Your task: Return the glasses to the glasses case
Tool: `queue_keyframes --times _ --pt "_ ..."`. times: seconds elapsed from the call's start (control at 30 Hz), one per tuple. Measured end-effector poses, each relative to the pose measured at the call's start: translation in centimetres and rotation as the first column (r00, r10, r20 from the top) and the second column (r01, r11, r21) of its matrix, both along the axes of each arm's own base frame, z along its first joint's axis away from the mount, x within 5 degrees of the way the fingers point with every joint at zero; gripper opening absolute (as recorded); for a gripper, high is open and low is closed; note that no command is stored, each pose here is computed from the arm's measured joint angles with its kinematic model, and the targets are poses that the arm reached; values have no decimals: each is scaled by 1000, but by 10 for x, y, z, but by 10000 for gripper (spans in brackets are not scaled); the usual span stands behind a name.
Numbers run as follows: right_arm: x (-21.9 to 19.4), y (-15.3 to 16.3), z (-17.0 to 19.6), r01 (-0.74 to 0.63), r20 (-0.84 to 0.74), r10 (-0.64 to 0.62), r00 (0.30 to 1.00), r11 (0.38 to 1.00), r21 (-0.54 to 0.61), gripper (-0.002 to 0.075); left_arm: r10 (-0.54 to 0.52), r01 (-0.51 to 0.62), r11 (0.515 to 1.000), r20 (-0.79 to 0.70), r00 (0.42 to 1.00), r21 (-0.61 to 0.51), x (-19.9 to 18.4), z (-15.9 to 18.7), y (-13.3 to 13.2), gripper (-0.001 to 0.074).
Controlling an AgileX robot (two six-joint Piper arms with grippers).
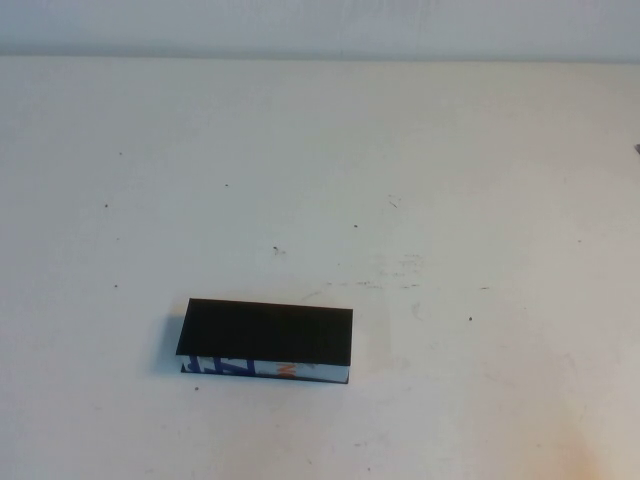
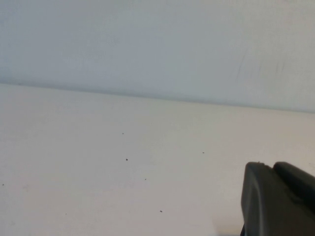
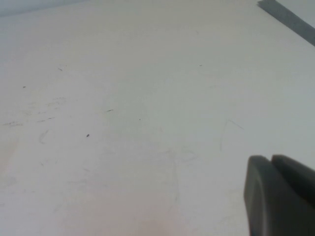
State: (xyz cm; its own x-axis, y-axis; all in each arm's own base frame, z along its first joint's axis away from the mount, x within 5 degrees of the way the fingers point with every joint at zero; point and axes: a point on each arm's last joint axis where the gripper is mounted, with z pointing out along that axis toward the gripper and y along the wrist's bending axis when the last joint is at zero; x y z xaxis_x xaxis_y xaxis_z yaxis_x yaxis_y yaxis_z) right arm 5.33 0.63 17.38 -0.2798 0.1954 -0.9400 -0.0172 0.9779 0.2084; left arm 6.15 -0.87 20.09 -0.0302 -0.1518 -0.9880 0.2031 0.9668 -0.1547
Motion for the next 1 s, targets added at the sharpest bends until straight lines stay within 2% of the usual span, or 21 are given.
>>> queue_keyframes --times 0.53,0.73,1.0 --pt "0 0 0 0 0 0 1000 1000 6 -11 3 -3 1000 0 1000 0 0 0 0 -1" --pt "0 0 0 0 0 0 1000 1000 6 -11 79 -79 997 -3 997 1 1 0 7 -1" --pt "0 0 0 -1 -2 1 1000 1000 5 -11 163 -170 982 85 983 83 1 6 14 -1"
